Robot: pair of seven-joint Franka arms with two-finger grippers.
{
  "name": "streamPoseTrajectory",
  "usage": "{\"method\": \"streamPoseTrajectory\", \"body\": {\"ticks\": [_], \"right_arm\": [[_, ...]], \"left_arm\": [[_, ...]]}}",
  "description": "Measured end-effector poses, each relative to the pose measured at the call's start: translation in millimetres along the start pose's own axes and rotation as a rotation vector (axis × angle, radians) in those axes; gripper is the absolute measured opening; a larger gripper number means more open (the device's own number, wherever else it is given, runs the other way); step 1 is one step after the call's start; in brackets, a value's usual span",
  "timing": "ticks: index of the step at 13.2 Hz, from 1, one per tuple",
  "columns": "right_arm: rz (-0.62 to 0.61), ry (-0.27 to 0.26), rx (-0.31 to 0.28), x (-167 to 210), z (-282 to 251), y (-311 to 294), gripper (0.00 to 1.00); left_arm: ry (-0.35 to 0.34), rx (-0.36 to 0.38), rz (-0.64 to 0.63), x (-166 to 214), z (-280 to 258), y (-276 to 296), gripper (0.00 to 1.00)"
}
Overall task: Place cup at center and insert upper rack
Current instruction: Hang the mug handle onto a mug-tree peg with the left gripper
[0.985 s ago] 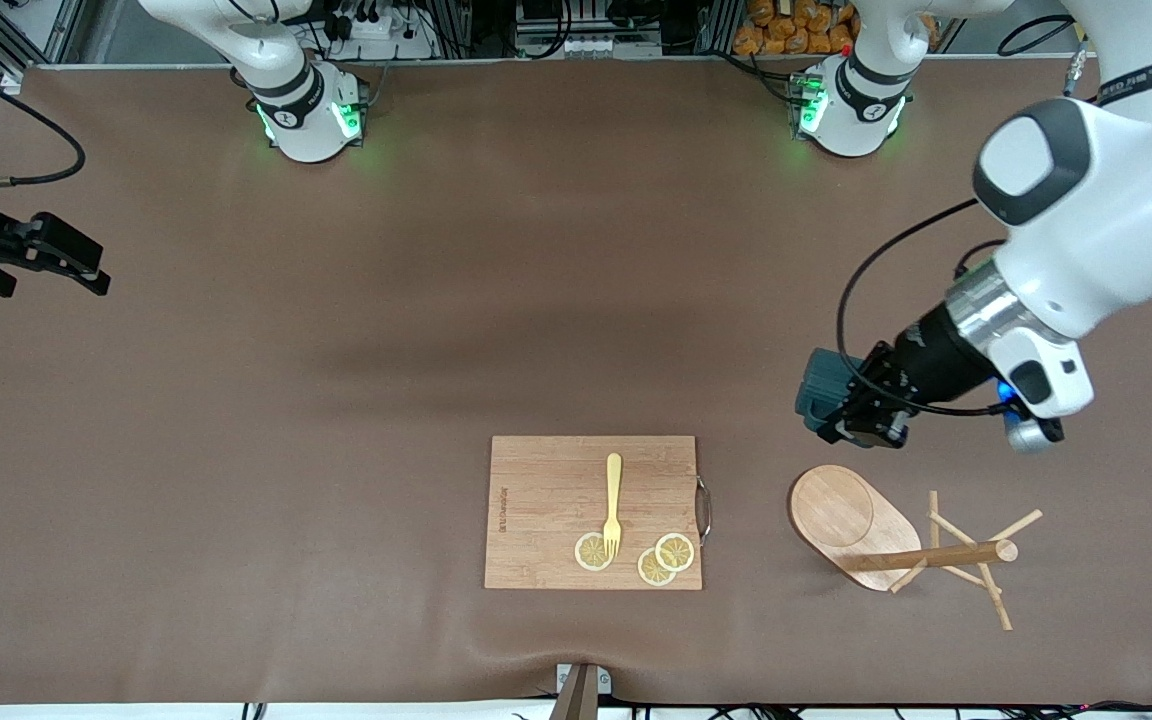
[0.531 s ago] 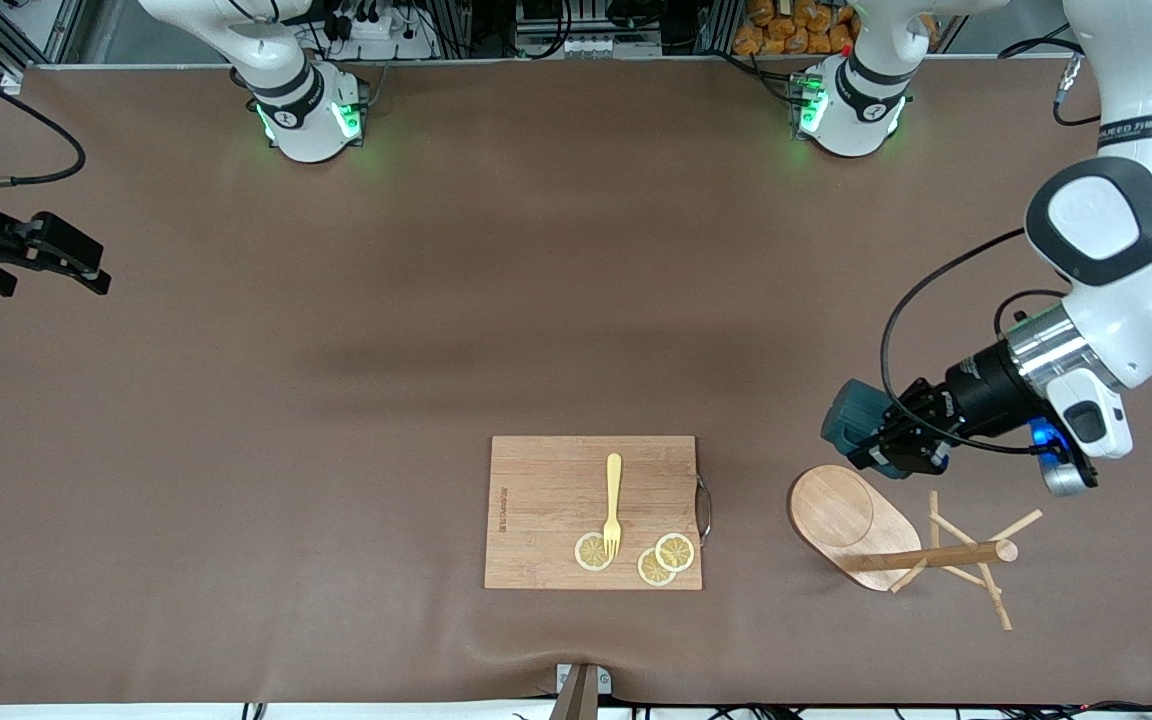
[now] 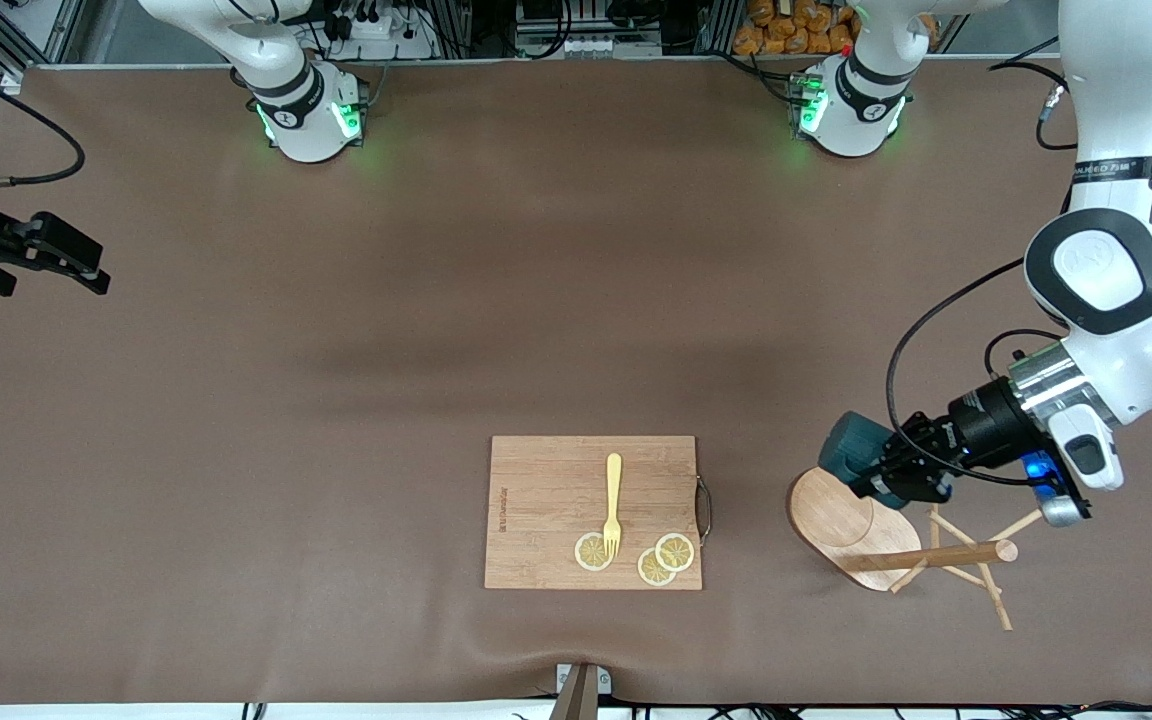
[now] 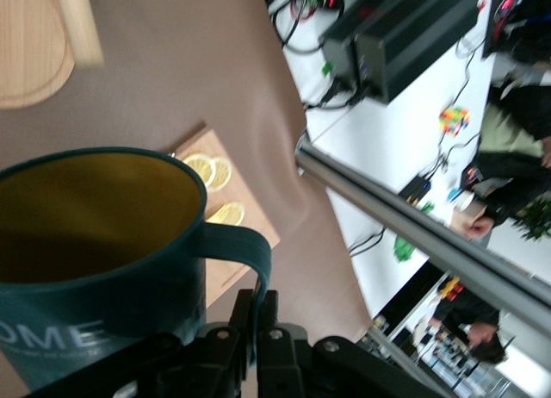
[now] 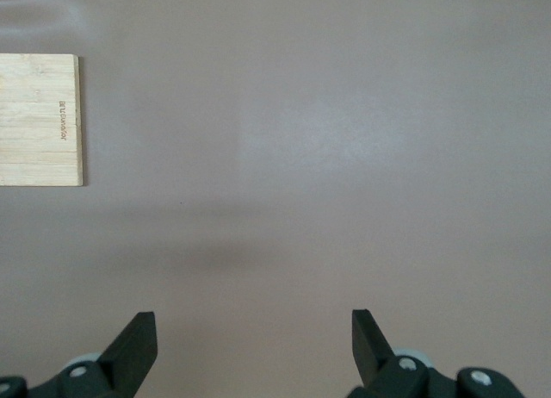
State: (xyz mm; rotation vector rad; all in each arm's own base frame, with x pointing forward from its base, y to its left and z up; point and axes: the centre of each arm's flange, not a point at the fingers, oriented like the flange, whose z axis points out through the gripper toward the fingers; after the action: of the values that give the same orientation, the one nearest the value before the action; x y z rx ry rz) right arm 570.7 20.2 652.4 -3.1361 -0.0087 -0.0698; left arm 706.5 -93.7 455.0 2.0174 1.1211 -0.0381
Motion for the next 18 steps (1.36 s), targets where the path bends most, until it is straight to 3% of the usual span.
{"method": "streamPoseTrajectory", "body": {"ticks": [7,12,18], "right_arm": [[0.003,-0.001,0.0,0,0,2,1.0],[0.004,-0.001,0.0,0,0,2,1.0],[0.004,-0.001,0.0,0,0,2,1.0]], "left_arm": [[0.07,-0.114,-0.104,43,-5,-9,0.05],[0.105,-0.129,-0.144,72,-17,-22,0.05],[0.107,-0.128,-0.15,77,-17,-24,0.05]]}}
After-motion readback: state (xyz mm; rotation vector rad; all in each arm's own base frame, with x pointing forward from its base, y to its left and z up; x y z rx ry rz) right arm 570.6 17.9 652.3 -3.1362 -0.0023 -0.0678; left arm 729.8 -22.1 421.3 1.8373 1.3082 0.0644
